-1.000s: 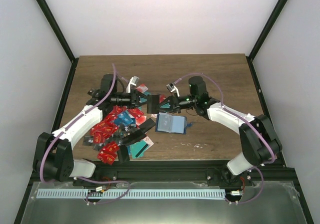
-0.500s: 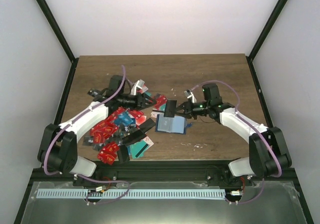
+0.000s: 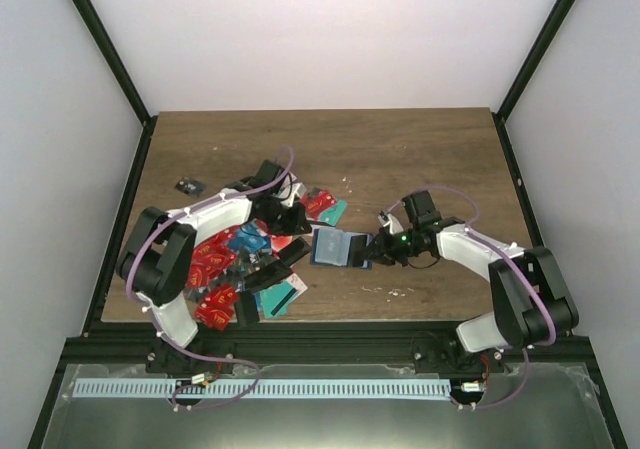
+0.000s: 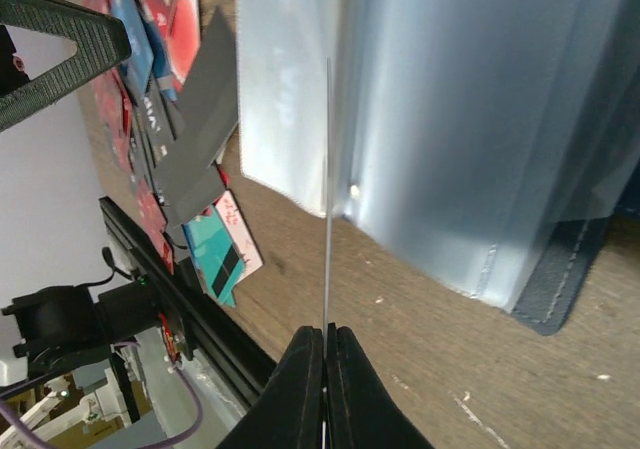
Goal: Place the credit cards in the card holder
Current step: Insert the credit card into the card holder.
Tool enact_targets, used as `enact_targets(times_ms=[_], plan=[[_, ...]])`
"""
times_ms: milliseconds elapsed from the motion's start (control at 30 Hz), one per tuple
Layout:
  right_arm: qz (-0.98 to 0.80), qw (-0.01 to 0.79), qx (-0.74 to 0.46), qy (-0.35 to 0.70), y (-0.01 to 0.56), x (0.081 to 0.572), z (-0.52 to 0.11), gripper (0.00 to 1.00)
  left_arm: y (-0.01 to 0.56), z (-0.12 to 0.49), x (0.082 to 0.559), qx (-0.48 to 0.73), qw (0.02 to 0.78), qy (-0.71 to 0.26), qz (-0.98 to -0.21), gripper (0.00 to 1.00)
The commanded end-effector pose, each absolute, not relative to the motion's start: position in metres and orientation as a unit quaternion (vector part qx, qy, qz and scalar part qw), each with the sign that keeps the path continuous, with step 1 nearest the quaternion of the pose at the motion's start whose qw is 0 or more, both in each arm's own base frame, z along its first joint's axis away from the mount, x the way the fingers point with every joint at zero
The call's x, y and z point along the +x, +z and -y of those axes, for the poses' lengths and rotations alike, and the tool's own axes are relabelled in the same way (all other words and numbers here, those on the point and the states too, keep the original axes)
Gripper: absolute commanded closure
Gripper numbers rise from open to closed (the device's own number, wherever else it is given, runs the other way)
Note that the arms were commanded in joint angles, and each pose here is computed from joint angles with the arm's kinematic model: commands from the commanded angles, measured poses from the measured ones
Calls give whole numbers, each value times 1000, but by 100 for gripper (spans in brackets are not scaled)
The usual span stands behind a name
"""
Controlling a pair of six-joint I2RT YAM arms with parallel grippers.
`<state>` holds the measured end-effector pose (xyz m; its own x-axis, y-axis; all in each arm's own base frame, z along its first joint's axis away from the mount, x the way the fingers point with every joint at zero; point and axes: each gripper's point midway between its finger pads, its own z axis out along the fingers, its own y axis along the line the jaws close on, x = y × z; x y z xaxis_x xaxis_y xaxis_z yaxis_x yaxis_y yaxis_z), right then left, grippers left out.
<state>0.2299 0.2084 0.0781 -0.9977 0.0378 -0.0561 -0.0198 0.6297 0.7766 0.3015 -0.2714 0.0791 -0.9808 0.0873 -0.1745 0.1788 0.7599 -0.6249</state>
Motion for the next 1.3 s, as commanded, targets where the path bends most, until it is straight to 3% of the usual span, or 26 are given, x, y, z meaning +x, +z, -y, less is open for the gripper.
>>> enact_targets(times_ms=[0, 467, 1267], plan=[[-907, 44, 1, 418, 67, 239, -206, 99, 62, 262, 306, 73, 59, -288, -953, 94], [-891, 39, -18, 451, 63, 265, -224, 99, 25, 265, 298, 80, 15, -260, -962, 96], [-863, 20, -34, 505, 56, 271, -241, 99, 16, 277, 288, 77, -6, -264, -961, 96]])
